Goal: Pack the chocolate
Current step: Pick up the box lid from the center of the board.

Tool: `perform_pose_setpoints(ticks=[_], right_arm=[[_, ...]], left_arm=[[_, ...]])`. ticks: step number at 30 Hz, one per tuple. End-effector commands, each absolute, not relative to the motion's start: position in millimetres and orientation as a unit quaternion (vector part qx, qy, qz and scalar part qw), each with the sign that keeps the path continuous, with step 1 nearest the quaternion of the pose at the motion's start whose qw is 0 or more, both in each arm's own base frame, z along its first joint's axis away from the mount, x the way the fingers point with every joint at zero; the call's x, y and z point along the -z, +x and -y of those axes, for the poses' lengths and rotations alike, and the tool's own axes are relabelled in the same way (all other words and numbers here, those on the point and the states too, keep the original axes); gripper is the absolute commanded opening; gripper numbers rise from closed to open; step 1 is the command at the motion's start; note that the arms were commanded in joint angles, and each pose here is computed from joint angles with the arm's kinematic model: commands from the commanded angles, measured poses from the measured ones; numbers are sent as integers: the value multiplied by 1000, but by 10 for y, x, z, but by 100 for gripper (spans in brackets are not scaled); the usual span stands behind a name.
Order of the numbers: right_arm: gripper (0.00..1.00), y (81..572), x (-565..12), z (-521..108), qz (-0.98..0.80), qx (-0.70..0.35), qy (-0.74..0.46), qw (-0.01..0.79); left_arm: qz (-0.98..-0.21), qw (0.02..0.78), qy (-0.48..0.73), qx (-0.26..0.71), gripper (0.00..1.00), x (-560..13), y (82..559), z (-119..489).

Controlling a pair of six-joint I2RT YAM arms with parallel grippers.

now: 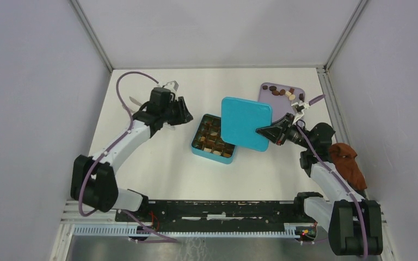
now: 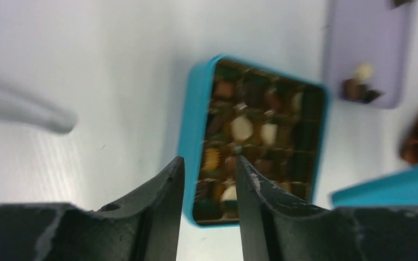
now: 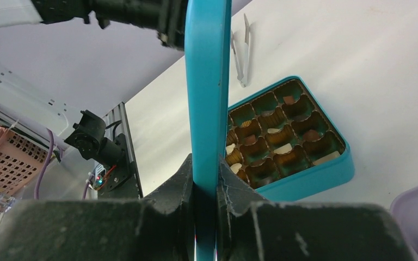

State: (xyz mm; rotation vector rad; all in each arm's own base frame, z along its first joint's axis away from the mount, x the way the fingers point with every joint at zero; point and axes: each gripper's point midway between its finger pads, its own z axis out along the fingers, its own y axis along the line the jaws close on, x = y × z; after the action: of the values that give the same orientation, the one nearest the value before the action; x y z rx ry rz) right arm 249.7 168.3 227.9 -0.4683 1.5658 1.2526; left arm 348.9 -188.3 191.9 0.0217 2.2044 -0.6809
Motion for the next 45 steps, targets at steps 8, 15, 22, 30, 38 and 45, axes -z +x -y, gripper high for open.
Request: perform_pose_setpoints(ticks=[8,15,22,30,38,45], right_arm=[[0,2566,-2390,-1688,-640,-518,-220,524],[0,2550,-2346,-1700,-643,-527,-218,511],[0,2512,-2391,-1711,-637,-539,-211,509],[0,2529,-2398,-1706,-640,-541,-200,507],[0,2549,-2384,-1701,-646,-547,-183,500],[0,2612,-2322,-1726,-660,-571,-161,461]], left_arm=[[-947,261,35,185,24,-980,3485,1789],[-958,217,37,187,22,-703,3314,1788],[-958,194,44,208,22,-590,3152,1847],[-949,188,57,249,22,-590,2990,2098],[-933,207,82,282,22,-782,2698,2508],[-915,317,31,248,22,-1108,2600,2295]])
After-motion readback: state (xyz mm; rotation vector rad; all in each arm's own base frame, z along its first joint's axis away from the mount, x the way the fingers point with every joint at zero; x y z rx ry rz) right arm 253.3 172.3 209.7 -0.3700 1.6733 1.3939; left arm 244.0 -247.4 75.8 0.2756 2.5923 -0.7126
